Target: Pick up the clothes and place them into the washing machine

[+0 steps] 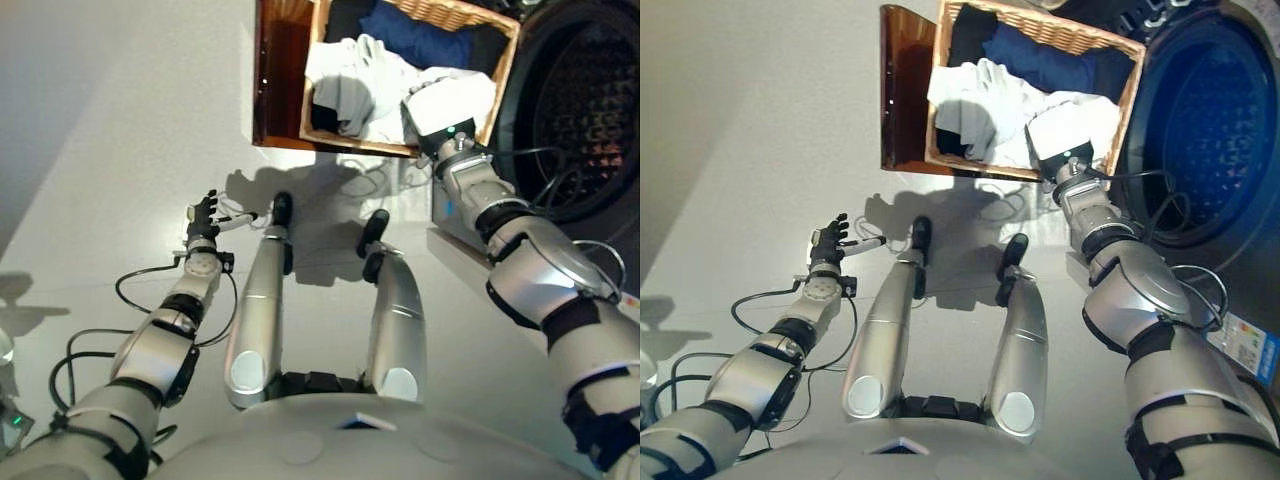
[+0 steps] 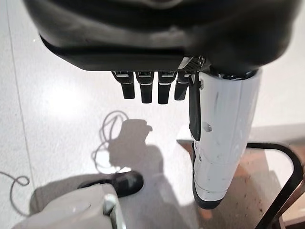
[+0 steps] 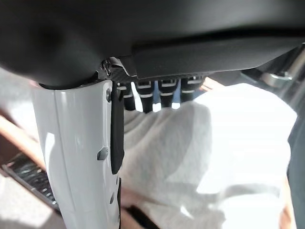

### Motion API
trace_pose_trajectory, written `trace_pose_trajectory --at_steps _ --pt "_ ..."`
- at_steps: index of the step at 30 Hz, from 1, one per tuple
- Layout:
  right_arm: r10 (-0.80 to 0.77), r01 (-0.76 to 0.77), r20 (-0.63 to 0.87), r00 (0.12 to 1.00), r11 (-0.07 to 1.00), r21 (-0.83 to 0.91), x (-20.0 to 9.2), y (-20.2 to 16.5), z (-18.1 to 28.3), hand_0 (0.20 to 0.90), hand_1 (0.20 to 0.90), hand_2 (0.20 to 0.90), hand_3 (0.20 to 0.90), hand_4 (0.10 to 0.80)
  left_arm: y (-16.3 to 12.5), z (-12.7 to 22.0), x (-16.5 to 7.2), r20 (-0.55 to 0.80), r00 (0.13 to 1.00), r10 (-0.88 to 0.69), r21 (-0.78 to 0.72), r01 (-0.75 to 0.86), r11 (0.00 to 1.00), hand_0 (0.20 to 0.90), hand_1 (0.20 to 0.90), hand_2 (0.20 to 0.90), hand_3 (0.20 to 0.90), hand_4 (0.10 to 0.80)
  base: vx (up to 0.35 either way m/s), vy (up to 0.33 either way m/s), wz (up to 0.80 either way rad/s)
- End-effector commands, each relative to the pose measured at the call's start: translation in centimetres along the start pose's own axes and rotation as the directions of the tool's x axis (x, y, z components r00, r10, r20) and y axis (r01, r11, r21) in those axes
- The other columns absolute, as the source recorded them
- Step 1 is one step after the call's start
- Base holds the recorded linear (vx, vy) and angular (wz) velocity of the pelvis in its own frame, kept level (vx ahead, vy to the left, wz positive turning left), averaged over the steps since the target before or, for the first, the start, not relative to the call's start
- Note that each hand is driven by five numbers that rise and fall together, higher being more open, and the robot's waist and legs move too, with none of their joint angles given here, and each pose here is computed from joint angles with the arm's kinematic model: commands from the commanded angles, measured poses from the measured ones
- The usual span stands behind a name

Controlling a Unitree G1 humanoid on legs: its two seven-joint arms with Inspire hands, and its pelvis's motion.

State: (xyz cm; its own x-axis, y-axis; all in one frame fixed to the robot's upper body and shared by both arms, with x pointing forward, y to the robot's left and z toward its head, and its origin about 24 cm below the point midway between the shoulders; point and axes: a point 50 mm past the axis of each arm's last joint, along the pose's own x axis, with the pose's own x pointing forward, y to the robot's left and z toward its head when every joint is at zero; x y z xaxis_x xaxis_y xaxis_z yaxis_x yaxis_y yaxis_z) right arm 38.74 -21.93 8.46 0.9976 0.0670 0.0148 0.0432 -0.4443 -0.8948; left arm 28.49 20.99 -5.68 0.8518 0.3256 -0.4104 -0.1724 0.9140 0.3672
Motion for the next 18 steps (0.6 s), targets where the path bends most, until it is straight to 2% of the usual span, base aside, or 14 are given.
trace_pose_trajectory --at_steps 1,2,10,18 --pt "0.013 -0.022 -0.091 0.996 0.995 -0.096 -0.2 -0.2 -3.6 0.480 0.480 0.480 0.480 0.500 -0.6 0.1 -0.4 0.045 0.999 0.009 -0.023 -0.008 1.000 0.900 0.900 0.900 0.900 0.800 0.000 0.000 0.00" --pt "0.013 -0.022 -0.091 0.996 0.995 -0.096 -0.2 -0.2 -3.6 0.200 0.200 0.200 0.200 0.300 -0.6 0.1 -0.4 0.045 0.999 0.008 -0.023 -0.007 1.000 0.900 0.900 0.900 0.900 0.800 0.000 0.000 0.00" --pt "-0.016 0.008 -0.096 0.995 0.997 -0.082 -0.2 -0.4 -3.6 0.200 0.200 0.200 0.200 0.300 -1.4 -0.5 -0.9 0.036 0.999 -0.012 -0.015 0.012 1.000 0.900 0.900 0.900 0.900 0.800 0.005 0.002 0.04" --pt "-0.073 0.070 -0.086 0.994 0.997 -0.029 0.1 -1.0 -2.8 0.200 0.200 0.200 0.200 0.300 -0.9 -0.9 -0.8 0.015 1.000 0.006 0.017 -0.007 1.000 0.900 0.900 0.900 0.900 0.800 -0.025 0.002 0.00"
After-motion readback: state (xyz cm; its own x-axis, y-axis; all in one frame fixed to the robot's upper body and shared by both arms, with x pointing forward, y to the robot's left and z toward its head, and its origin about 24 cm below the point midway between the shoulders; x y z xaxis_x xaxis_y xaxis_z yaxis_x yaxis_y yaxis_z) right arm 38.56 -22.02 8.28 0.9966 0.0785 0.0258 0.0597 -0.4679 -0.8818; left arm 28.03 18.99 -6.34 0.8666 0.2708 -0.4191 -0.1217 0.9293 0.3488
